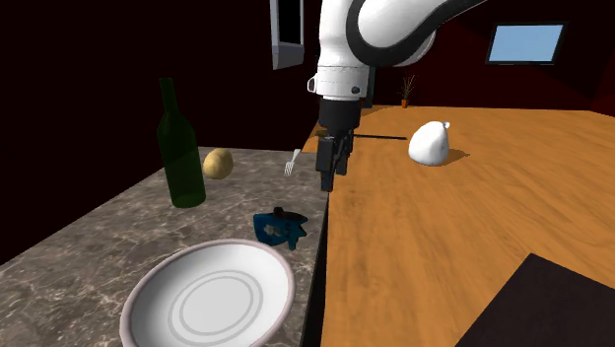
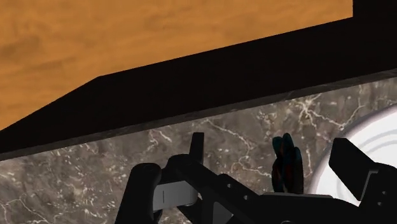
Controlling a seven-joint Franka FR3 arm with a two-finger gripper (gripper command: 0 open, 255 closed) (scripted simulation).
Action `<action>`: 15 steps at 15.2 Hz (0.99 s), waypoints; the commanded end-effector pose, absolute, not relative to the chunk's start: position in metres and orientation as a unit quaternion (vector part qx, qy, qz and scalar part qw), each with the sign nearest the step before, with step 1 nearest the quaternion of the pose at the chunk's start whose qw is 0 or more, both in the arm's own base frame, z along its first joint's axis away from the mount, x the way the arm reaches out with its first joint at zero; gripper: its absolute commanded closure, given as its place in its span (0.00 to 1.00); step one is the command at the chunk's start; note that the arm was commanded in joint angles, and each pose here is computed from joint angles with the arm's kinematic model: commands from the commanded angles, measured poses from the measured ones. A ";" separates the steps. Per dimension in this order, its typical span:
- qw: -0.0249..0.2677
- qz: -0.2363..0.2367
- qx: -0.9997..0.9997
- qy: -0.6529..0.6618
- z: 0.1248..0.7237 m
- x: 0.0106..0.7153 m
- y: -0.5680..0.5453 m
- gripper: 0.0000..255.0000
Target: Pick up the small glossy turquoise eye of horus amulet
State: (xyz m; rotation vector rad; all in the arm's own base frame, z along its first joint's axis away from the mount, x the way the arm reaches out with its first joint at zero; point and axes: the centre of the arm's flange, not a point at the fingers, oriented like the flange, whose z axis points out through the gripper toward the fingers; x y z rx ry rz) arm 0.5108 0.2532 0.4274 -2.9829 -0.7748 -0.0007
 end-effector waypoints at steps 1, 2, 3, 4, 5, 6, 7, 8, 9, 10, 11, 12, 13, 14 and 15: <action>0.029 -0.002 -0.962 -0.270 0.416 0.522 0.276 0.00; 0.028 -0.003 -0.960 -0.280 0.411 0.527 0.287 0.00; 0.027 -0.004 -0.957 -0.289 0.406 0.533 0.298 0.00; 0.026 -0.005 -0.954 -0.298 0.401 0.537 0.309 0.00; 0.026 -0.005 -0.951 -0.308 0.396 0.542 0.320 0.00; 0.025 -0.006 -0.948 -0.317 0.391 0.546 0.332 0.00; 0.024 -0.007 -0.945 -0.326 0.386 0.551 0.343 0.00; 0.024 -0.007 -0.945 -0.328 0.385 0.551 0.345 0.00; 0.024 -0.007 -0.945 -0.328 0.379 0.551 0.345 0.00; 0.024 -0.007 -0.945 -0.328 0.374 0.551 0.345 0.00; 0.024 -0.007 -0.945 -0.328 0.369 0.551 0.345 0.00; 0.024 -0.007 -0.945 -0.328 0.364 0.551 0.345 0.00; 0.024 -0.007 -0.945 -0.328 0.358 0.551 0.345 0.00; 0.024 -0.007 -0.945 -0.328 0.353 0.551 0.345 0.00; 0.024 -0.007 -0.945 -0.328 0.345 0.551 0.345 0.00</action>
